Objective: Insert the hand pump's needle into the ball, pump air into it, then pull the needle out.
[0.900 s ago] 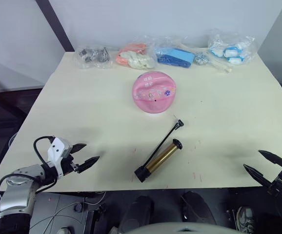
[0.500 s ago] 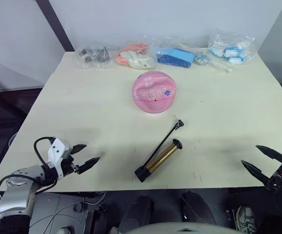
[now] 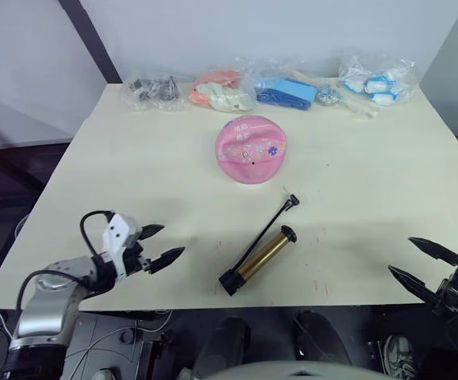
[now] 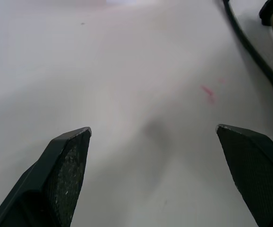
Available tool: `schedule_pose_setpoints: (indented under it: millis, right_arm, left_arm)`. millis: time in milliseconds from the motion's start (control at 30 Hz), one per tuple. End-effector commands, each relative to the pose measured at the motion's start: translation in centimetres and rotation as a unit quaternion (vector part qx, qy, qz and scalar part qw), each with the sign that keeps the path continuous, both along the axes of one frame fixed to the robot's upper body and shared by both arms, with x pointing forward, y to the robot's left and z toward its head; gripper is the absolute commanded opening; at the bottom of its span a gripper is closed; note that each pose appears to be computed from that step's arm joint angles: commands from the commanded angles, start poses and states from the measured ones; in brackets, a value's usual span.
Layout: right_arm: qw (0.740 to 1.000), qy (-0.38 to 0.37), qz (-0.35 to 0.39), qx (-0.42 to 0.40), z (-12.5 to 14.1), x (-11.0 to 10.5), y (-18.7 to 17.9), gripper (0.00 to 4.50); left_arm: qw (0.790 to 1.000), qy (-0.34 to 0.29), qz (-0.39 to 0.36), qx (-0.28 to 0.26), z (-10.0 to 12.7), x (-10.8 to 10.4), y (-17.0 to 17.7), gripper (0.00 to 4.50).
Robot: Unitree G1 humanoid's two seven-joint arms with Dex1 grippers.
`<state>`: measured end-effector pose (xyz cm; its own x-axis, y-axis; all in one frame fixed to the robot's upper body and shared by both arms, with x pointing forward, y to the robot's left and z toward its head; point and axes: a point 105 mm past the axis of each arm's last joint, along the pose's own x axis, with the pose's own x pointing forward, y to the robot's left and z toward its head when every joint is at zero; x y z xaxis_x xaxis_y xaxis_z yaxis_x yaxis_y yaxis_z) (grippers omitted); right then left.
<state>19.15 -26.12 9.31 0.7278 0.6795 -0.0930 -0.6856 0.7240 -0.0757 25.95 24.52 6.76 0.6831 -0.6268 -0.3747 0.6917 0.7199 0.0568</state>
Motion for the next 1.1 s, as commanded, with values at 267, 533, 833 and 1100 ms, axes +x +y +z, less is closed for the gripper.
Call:
schedule_pose_setpoints:
  millis: [267,533,833,1100]
  right_arm:
    - [0.994,-0.047,0.102,0.018,3.4,-0.6,2.8,4.43]
    - [0.992,-0.055,0.116,0.018,3.5,-0.4,3.2,4.43]
    - [0.991,-0.061,0.119,0.020,3.5,-0.2,3.3,4.43]
    - [0.991,-0.070,0.113,0.024,3.6,0.1,3.2,4.43]
  left_arm:
    - [0.999,-0.022,-0.029,-0.029,1.8,1.5,-6.5,4.50]
    - [0.999,-0.014,-0.027,-0.014,0.9,3.0,-10.3,4.50]
    - [0.999,-0.002,-0.037,-0.003,-0.2,4.5,-14.8,4.50]
    - [0.999,0.015,-0.038,0.035,-1.0,6.3,-18.4,4.50]
